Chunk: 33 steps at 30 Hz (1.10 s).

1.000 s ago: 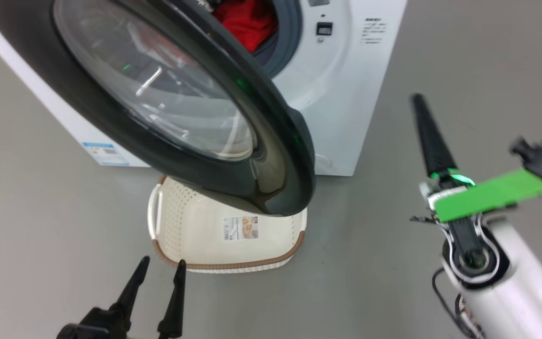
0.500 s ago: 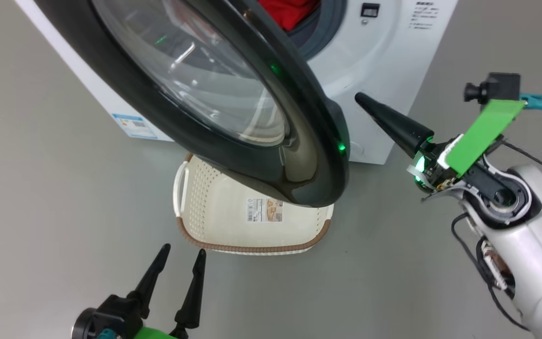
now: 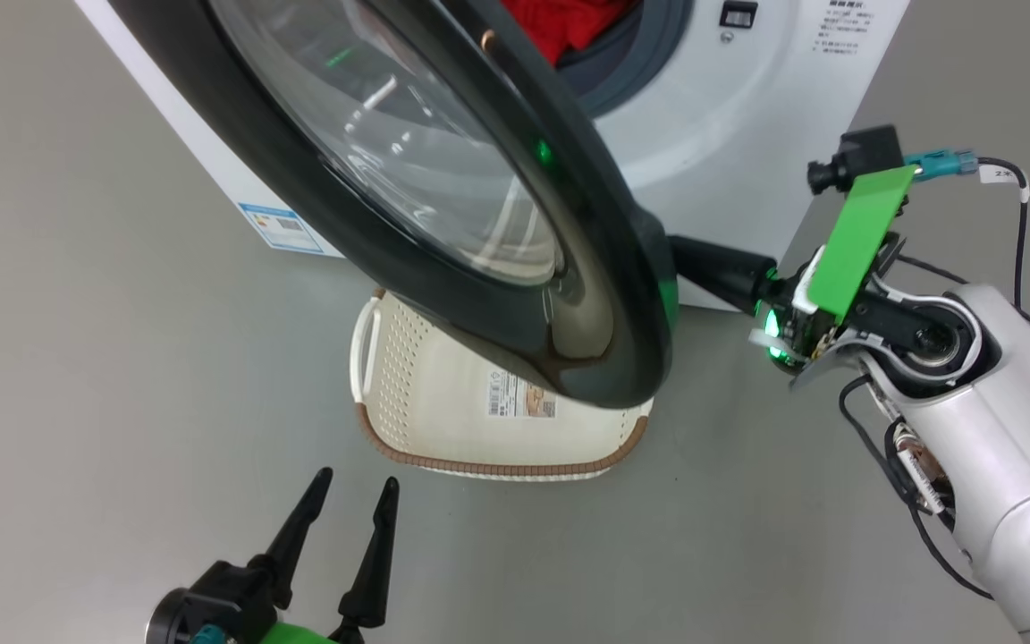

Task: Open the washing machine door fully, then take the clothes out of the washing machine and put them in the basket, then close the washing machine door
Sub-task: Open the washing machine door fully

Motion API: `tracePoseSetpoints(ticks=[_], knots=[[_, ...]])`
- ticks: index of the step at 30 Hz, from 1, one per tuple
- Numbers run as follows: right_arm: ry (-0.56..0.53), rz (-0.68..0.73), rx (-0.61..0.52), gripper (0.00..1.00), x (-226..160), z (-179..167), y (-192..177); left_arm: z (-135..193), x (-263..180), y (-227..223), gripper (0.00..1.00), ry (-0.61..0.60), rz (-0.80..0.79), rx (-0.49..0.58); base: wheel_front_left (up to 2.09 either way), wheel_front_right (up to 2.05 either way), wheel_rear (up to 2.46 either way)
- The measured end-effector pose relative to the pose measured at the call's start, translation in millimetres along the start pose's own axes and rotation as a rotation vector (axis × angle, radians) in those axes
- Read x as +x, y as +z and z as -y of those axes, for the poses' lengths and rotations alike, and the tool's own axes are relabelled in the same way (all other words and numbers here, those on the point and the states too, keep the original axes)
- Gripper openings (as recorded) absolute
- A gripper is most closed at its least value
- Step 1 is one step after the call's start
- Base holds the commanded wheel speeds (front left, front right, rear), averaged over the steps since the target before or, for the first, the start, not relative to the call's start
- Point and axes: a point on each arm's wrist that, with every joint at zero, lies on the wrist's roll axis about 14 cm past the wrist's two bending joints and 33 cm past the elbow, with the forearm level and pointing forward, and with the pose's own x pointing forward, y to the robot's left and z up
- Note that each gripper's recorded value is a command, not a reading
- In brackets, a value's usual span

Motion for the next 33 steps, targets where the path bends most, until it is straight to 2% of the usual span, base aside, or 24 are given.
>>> tracePoseSetpoints(ticks=[4,12,23,25,33], knots=[[-0.023,-0.044,-0.036,0.00,3,0,-14,-2,-4,6,1.00,0.006,0.018,-0.001,0.00,0.00,0.00],[-0.007,-0.151,-0.015,0.00,15,-1,-67,-13,-21,15,1.00,0.047,0.051,-0.005,0.00,0.00,0.00],[0.025,-0.312,-0.012,0.00,36,-12,-129,-42,-55,23,1.00,0.157,0.090,-0.013,0.00,0.00,0.00],[0.037,-0.347,-0.008,0.00,41,-16,-144,-55,-69,23,1.00,0.210,0.102,-0.046,0.00,0.00,0.00],[0.069,-0.442,-0.027,0.00,53,-32,-179,-73,-94,33,1.00,0.291,0.153,-0.051,0.00,0.00,0.00]])
